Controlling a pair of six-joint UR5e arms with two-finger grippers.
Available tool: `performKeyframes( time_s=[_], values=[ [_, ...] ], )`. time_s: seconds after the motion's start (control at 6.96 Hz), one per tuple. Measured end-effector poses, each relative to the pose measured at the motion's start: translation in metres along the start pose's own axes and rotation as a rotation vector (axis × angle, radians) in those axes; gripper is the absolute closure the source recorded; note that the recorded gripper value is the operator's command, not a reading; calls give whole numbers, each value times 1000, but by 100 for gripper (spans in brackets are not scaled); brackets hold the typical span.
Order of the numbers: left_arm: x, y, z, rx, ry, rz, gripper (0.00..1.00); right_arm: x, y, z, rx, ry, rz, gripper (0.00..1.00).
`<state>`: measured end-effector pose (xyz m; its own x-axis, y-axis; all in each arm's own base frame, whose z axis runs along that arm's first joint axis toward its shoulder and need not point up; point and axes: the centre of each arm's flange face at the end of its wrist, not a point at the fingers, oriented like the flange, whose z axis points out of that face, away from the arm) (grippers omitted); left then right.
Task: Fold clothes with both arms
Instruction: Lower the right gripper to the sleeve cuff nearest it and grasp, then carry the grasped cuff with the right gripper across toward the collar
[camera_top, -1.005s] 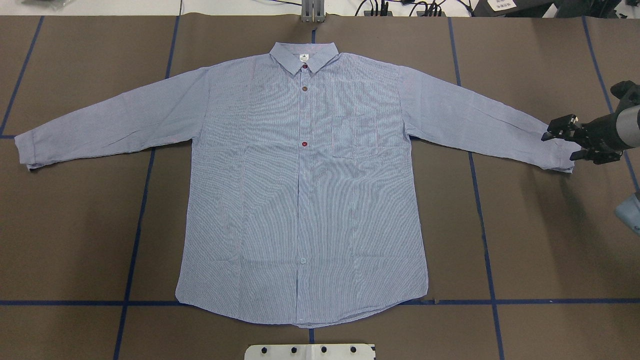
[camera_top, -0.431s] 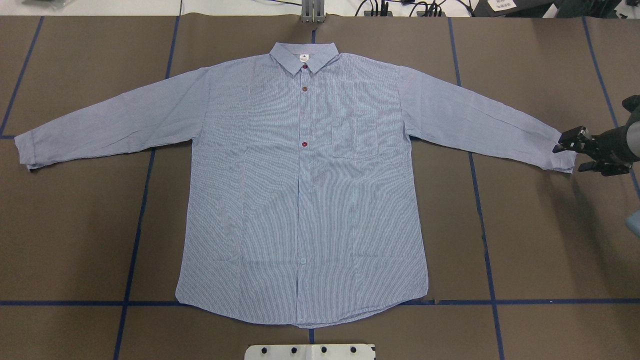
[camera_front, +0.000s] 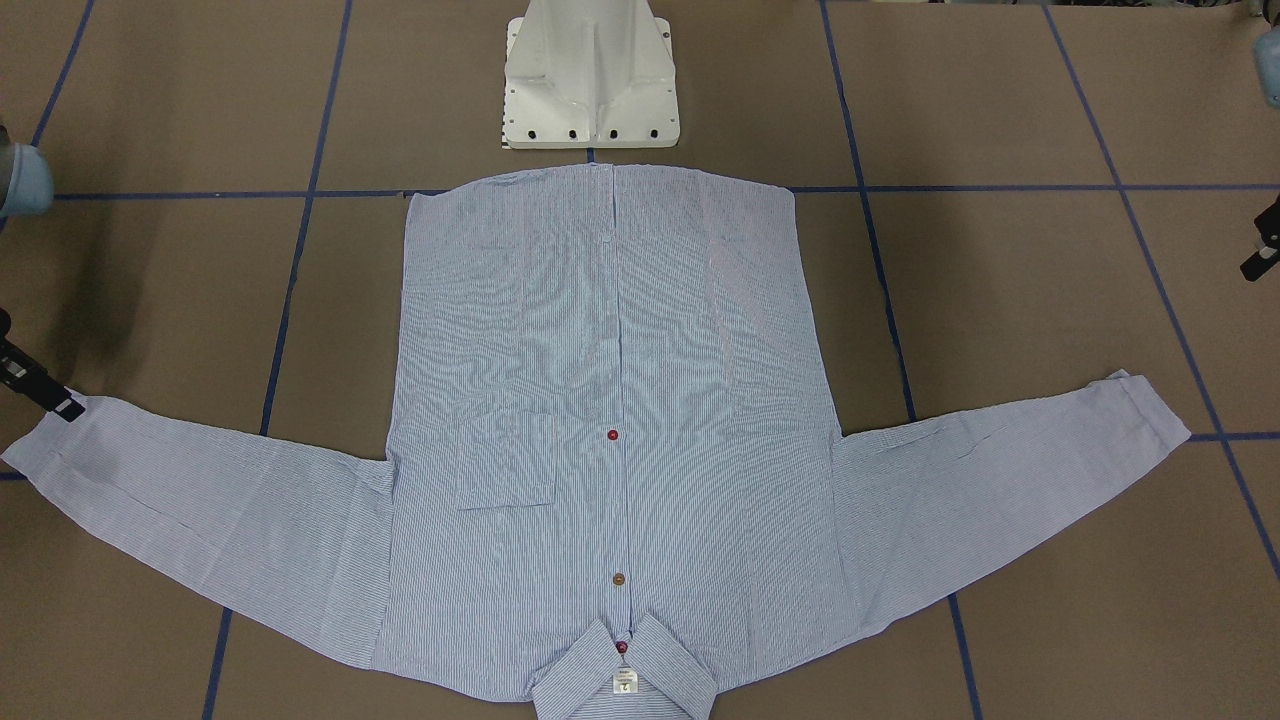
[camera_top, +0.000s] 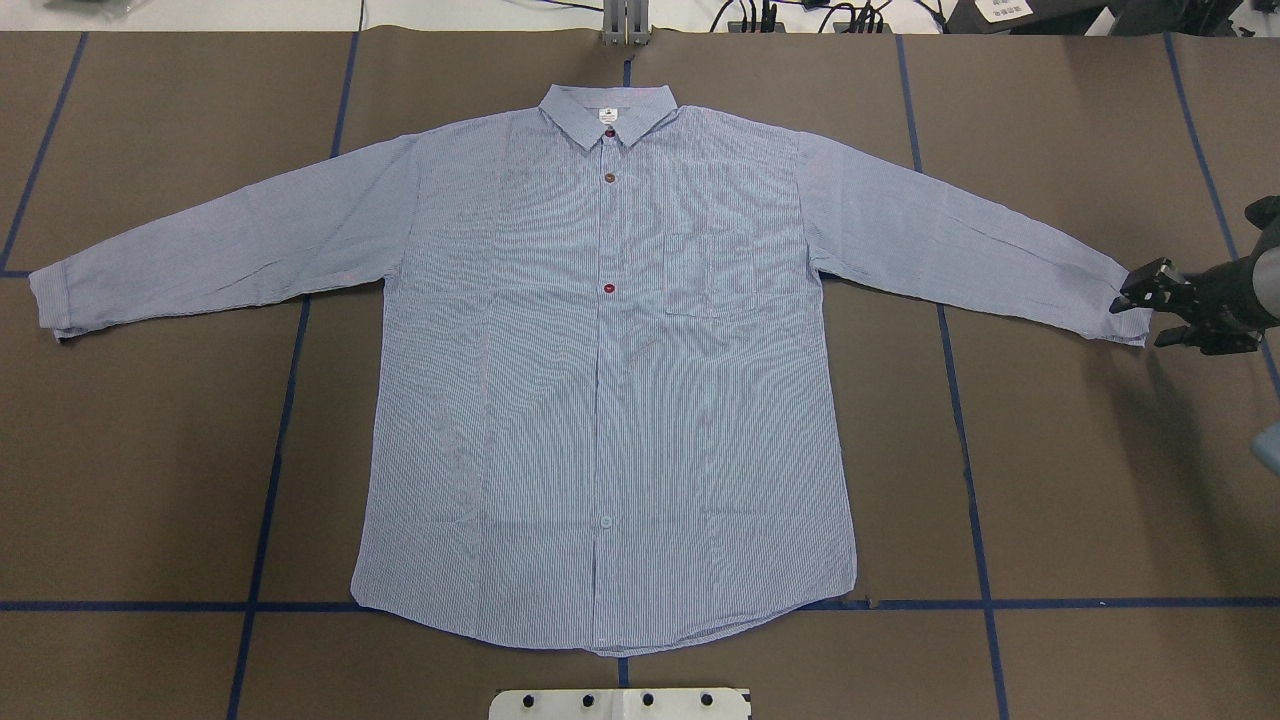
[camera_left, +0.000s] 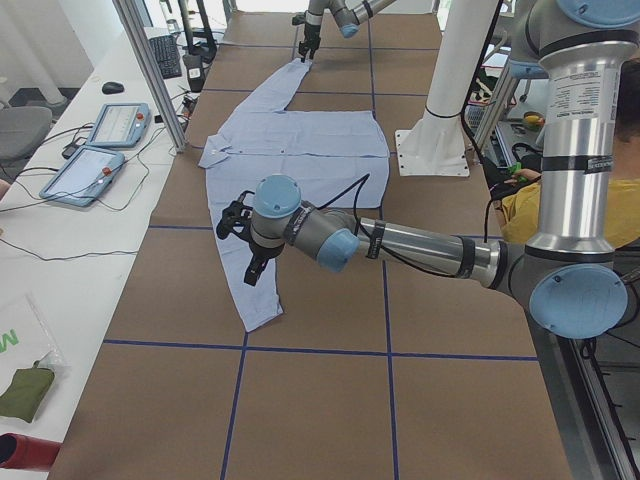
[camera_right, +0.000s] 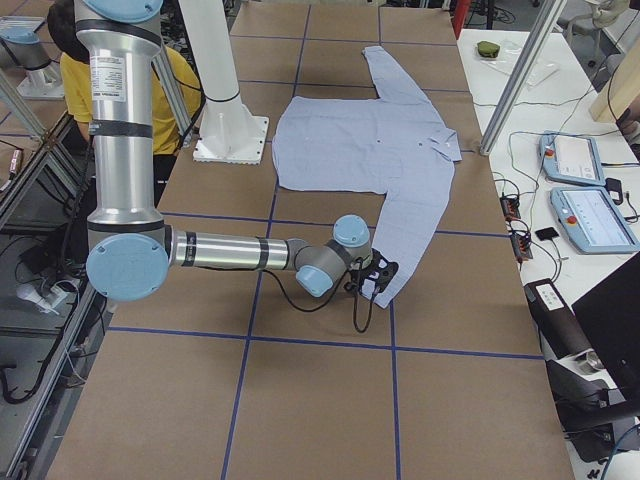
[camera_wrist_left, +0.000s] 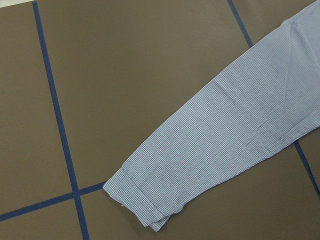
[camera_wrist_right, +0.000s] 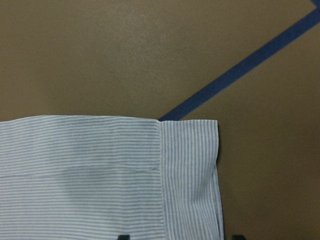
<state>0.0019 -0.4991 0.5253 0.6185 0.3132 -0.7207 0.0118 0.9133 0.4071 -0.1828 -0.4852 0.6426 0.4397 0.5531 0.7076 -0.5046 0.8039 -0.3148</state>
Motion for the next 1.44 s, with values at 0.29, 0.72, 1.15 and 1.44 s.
performKeyframes(
  time_s=[0.29,0.72,1.15,1.44],
  values=[
    [0,0,0,0,1,1,0,2,-1,2,-1,5,2,40],
    [1,0,0,1,1,1,0,3,0,3,-4,7,3,96],
    [1,-1,-1,2,3,2,0,3,2,1,-18,2,4,100],
    [3,-1,-2,5,4,4,0,-14,12,-12,-61,-37,-12,100]
  ],
)
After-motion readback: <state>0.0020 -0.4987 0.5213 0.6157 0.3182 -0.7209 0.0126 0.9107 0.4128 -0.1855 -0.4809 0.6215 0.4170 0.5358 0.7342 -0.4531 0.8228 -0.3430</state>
